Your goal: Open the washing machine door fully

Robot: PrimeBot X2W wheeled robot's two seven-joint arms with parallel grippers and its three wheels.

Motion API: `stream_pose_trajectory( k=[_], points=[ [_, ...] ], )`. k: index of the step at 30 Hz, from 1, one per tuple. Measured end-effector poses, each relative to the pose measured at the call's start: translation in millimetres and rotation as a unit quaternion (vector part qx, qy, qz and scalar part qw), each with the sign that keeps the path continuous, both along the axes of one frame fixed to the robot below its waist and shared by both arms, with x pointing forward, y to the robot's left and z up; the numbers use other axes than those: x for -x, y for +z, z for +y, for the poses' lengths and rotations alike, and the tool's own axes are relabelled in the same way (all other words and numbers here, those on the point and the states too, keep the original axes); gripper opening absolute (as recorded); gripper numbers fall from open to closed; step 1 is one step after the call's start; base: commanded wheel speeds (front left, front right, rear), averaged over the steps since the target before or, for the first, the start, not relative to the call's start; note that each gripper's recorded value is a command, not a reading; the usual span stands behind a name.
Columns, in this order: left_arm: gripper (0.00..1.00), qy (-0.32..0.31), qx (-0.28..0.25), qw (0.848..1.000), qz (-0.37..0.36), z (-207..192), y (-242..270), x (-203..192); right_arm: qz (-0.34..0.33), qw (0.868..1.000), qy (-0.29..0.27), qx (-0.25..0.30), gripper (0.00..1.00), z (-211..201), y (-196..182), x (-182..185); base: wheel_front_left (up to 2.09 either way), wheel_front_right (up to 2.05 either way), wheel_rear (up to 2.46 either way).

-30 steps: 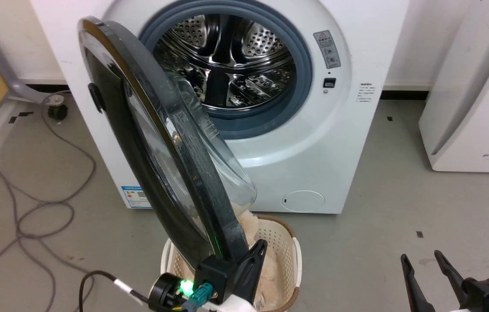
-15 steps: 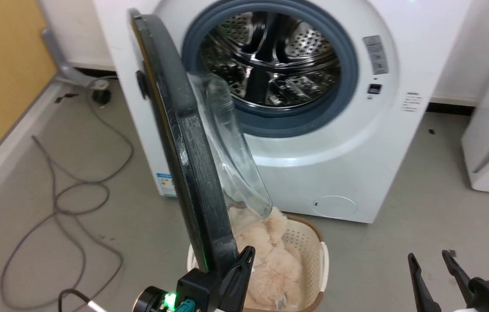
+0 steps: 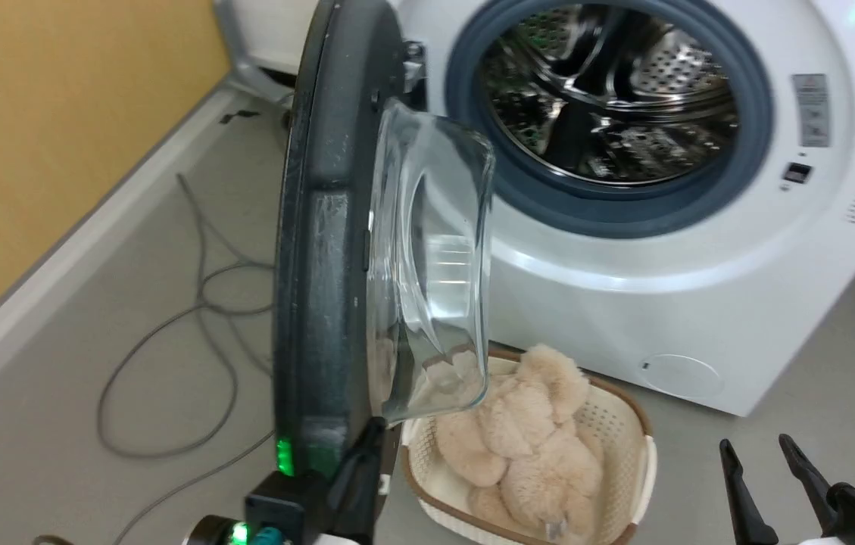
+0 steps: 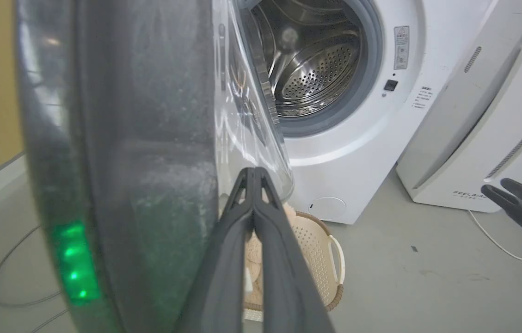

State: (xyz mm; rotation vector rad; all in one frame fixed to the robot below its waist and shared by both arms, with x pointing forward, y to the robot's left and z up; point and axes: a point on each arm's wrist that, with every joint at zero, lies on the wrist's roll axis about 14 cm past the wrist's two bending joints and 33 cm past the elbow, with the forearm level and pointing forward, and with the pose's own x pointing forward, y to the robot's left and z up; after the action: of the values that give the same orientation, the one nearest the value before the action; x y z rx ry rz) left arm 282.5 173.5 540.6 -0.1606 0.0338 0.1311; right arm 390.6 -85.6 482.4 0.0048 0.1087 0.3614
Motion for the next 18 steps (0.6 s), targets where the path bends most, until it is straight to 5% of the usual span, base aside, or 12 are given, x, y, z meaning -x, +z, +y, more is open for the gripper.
stream_pose_trajectory(
  k=[18],
  points=[
    [0.00,0.232,-0.044,0.972,-0.014,170.4,-18.0,35.0,0.009,0.999,0.032,0.000,1.00,23.5,-4.3,-8.1,0.00,0.00,0.00]
  ],
)
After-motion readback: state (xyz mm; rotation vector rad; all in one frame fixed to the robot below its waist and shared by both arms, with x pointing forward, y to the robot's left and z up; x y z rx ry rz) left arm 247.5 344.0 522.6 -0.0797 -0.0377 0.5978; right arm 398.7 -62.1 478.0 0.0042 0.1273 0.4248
